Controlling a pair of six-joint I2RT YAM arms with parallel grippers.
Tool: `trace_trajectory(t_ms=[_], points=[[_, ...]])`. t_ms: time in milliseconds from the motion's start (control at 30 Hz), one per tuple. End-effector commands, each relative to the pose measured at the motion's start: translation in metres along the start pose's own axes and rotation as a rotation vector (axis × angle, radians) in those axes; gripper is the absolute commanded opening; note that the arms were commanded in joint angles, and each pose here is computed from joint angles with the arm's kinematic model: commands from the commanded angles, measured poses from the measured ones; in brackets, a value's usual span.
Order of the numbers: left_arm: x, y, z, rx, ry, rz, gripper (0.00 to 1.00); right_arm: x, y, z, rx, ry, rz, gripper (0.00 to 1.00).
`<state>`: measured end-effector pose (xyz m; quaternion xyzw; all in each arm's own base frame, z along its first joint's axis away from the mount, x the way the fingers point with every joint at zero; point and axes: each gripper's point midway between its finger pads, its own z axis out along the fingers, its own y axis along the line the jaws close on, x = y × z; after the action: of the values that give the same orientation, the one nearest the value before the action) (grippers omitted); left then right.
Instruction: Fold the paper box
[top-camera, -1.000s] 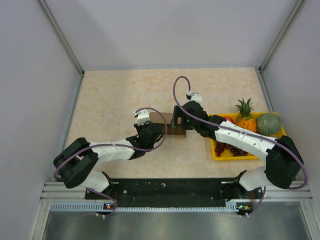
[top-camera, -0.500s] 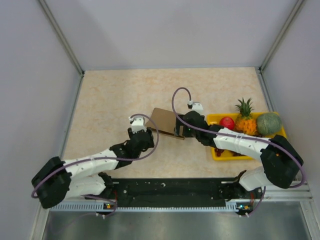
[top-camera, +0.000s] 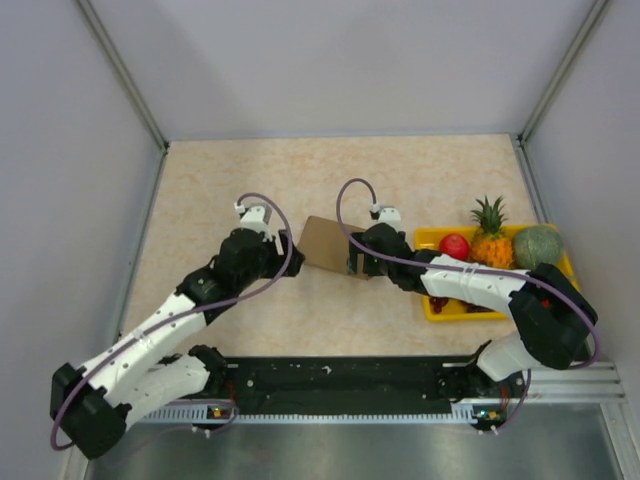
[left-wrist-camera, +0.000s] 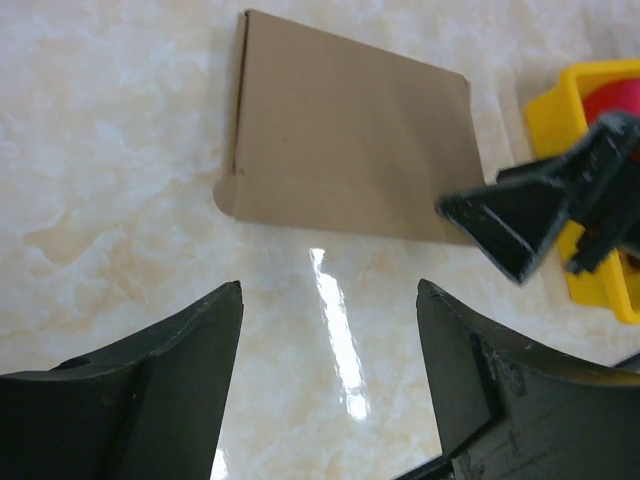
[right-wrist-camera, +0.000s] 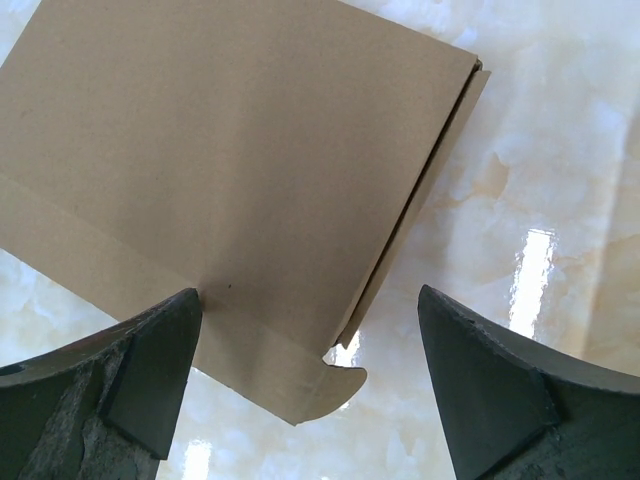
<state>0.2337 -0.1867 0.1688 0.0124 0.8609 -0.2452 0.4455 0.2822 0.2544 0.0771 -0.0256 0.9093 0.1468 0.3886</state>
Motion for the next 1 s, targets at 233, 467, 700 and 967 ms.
trace_trajectory(t_ms=[233,467,700,967], points=[[-0.004,0.041,0.086,-0.118,0.260,0.067,0.62,0.003,0.008,-0.002,-0.050,0.010,-0.052,0.84],[0.008,0.052,0.116,-0.146,0.261,0.061,0.65,0.004,0.008,0.004,-0.082,0.030,-0.049,0.81],[0.030,0.060,0.120,-0.156,0.307,0.038,0.52,0.005,0.003,0.012,-0.076,0.047,-0.036,0.79],[0.003,0.043,0.094,-0.096,0.220,0.050,0.63,0.004,-0.008,0.019,-0.045,0.058,-0.025,0.79]])
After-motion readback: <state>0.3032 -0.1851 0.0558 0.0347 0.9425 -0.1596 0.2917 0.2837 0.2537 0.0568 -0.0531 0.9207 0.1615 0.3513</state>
